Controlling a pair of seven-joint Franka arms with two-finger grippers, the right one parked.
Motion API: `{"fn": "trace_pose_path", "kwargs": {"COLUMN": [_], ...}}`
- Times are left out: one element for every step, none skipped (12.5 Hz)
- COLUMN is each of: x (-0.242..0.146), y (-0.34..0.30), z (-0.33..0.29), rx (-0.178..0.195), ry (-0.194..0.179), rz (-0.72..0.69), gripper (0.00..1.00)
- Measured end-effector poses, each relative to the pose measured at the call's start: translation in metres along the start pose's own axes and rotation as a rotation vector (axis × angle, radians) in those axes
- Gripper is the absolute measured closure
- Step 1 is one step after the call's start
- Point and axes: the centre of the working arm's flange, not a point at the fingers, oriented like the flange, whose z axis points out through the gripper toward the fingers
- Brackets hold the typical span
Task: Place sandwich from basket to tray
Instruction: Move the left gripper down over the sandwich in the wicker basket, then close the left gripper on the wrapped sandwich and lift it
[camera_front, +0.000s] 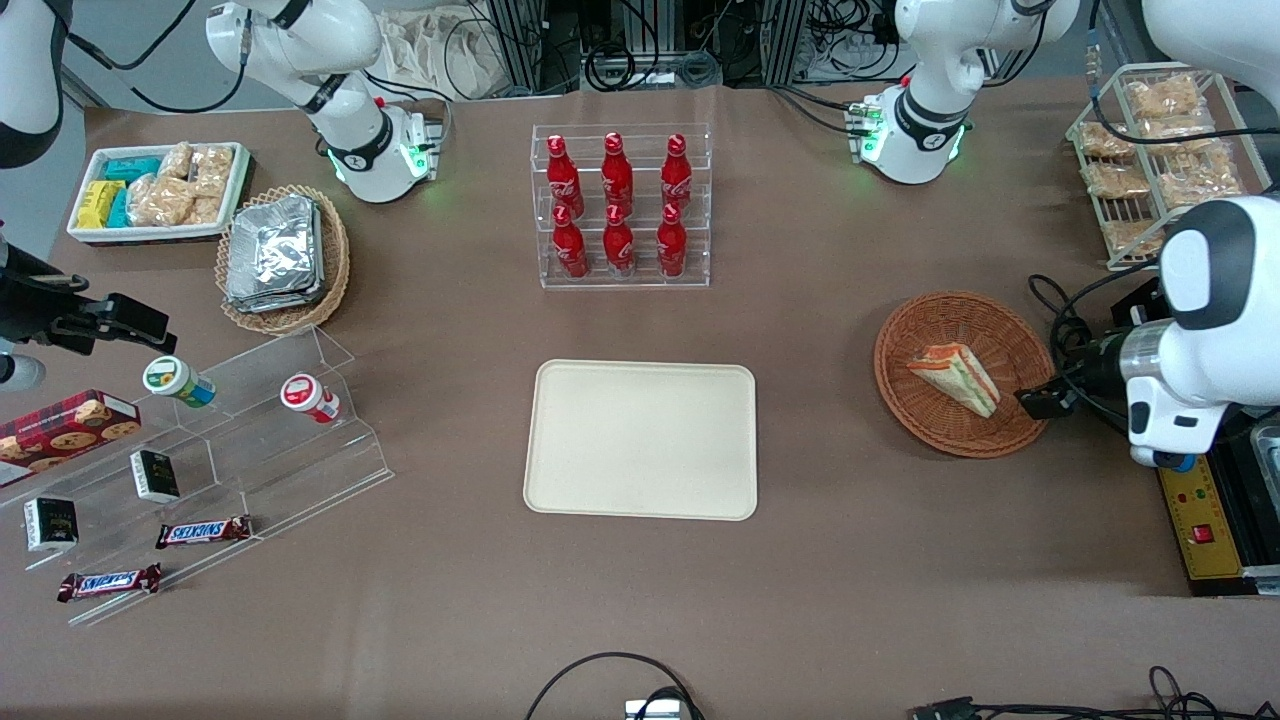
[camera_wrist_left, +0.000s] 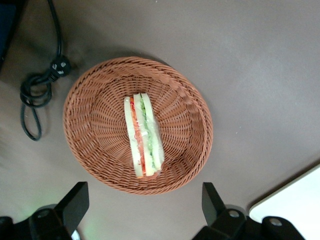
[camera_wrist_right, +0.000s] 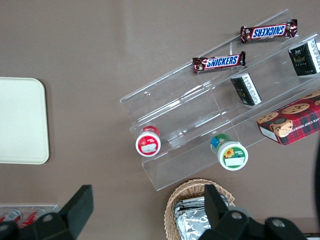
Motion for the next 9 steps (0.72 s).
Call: {"fn": "trace_pose_path", "kwargs": {"x": [-0.003,-0.009,-0.018,-0.027,-0.033,-0.037,-0.040,-0.043,-0.045], "y": [0.003,0.006,0.008,0.008,0.005,-0.001,-0.008,-0.014,-0.017], "z": [0.013,0.029,0.047,0.065,0.083,0.100,0.116,0.130,0.139], "rx": [-0.018,-0.038,-0.053,-0.063,-0.071,-0.079,-0.082,-0.077,-0.070], "ry": [0.022,0.048,0.067,0.080,0.091,0.102,0.107,0.103,0.097], "rz": [-0.034,-0.057,-0.075,-0.088,-0.097,-0.104,-0.110,-0.114,-0.117], "gripper": [0.00,0.00,0.00,0.00,0.00,0.00,0.00,0.00,0.00]}}
